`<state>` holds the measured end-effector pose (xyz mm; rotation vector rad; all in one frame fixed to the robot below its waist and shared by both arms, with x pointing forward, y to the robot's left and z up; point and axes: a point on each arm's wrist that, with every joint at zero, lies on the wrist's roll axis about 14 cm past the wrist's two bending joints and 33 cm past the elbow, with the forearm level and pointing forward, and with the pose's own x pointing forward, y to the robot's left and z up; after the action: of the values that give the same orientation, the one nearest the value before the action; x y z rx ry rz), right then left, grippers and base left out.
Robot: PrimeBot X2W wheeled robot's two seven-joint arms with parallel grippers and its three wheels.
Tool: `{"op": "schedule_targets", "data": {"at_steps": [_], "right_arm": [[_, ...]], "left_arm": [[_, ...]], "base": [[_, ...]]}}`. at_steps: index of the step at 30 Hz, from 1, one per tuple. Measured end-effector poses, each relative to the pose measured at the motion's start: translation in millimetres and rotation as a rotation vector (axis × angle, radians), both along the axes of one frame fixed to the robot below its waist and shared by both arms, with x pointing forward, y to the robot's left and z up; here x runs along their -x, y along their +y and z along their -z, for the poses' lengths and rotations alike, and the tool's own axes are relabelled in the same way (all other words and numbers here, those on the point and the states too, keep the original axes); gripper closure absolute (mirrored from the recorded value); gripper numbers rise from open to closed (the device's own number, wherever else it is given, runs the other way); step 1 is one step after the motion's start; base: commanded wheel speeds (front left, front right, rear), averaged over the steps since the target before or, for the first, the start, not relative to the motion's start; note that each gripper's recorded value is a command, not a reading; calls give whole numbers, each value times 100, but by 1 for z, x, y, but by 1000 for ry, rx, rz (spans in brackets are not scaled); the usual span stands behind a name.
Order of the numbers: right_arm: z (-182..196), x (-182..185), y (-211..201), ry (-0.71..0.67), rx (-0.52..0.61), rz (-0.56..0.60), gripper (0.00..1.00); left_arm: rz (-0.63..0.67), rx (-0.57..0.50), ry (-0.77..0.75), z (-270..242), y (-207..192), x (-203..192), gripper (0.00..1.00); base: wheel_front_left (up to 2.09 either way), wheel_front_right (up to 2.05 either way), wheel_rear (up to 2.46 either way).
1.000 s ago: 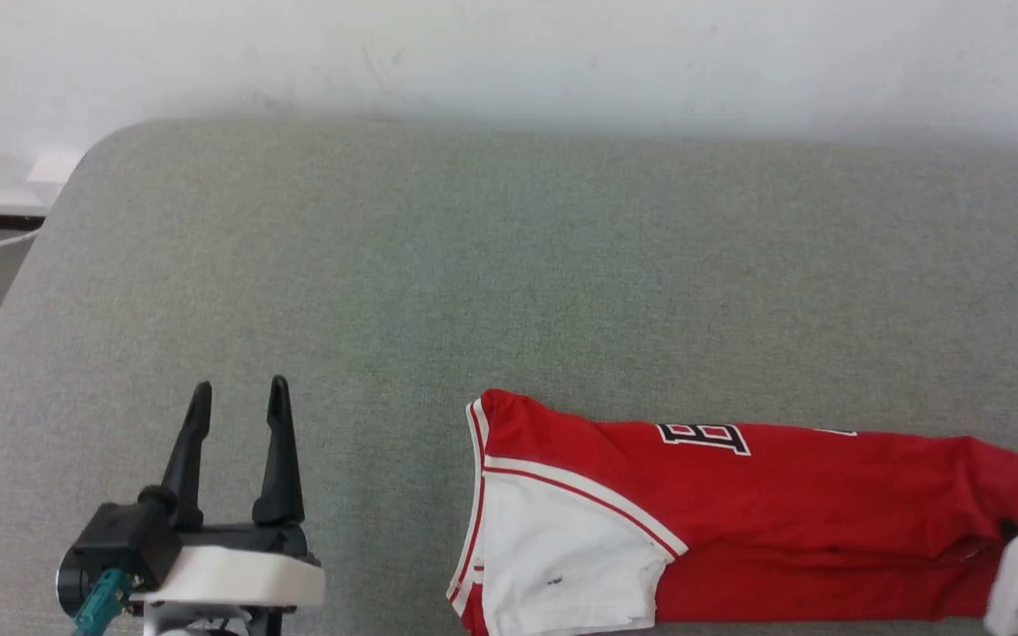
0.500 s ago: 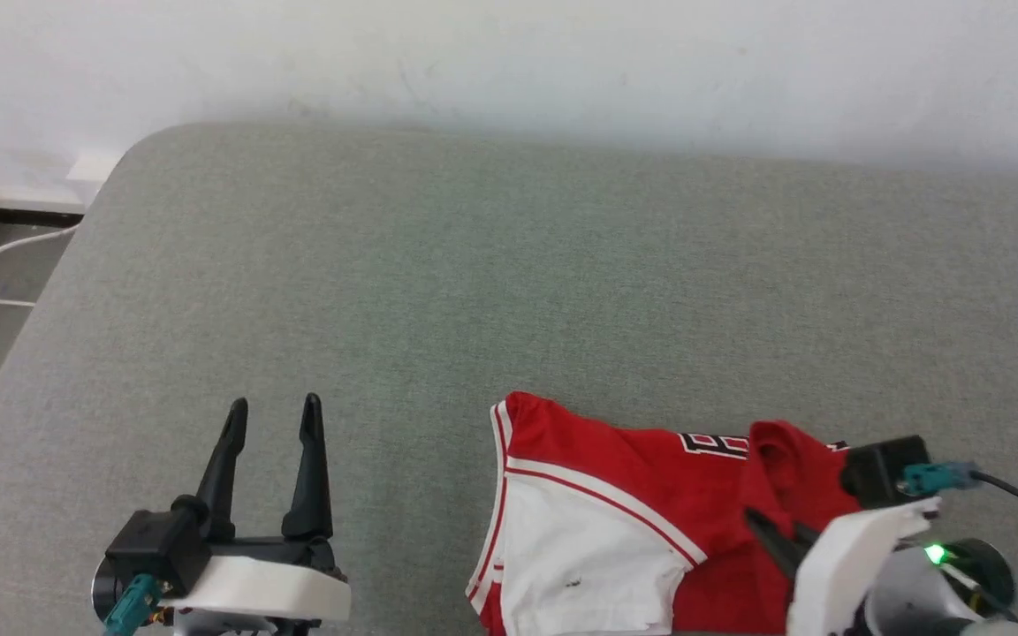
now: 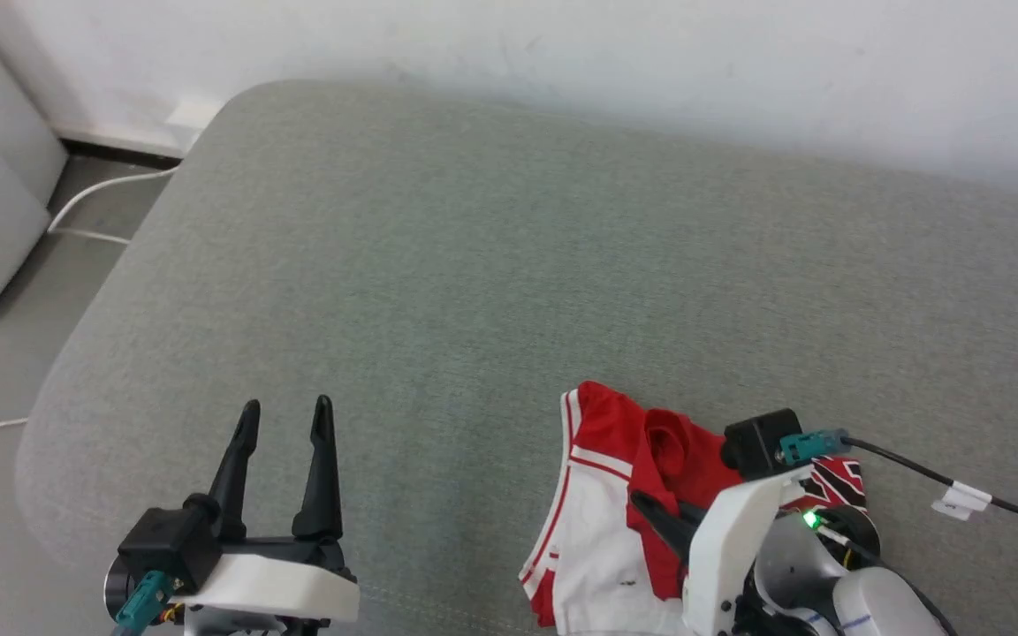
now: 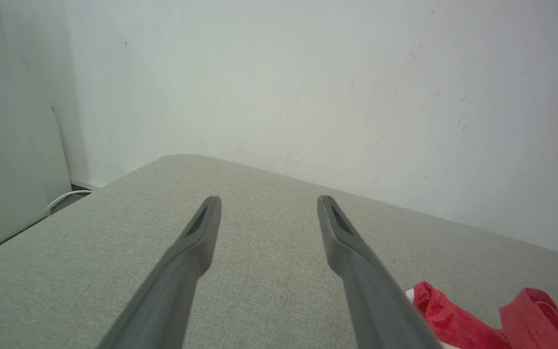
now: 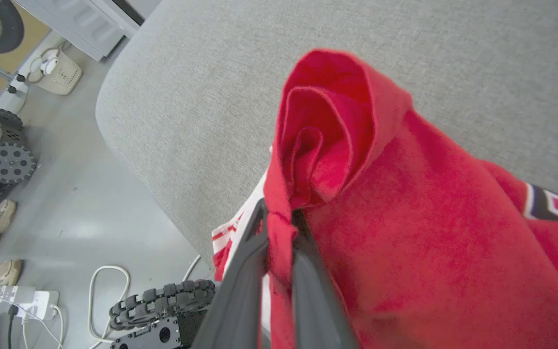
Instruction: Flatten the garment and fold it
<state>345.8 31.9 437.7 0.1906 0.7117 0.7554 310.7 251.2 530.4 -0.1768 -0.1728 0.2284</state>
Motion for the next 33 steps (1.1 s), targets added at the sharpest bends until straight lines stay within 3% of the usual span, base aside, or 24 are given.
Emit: {"op": "schedule_targets", "data": {"at_steps": [8, 9, 15, 22, 28, 33], "right_arm": [[18, -11, 27, 45, -48, -27, 100], [20, -9, 30, 44, -43, -38, 0], [12, 6, 55, 25, -82, -114, 0], [-33, -38, 38, -230, -64, -38, 0], [-93, -98, -36, -638, 107, 70, 0], [-141, -122, -115, -873, 192, 247, 0]], "left_arm": [[-58, 0, 21, 5, 15, 14, 0], [-62, 0, 23, 6, 16, 15, 0], [-57, -1, 18, 5, 15, 14, 0], [-8, -1, -1, 0, 4, 4, 0], [46, -4, -24, -6, -10, -9, 0], [101, -8, -43, -12, -26, -21, 0]], "base": [[0, 0, 0], [0, 0, 0], [0, 0, 0], [0, 0, 0], [0, 0, 0], [0, 0, 0]]}}
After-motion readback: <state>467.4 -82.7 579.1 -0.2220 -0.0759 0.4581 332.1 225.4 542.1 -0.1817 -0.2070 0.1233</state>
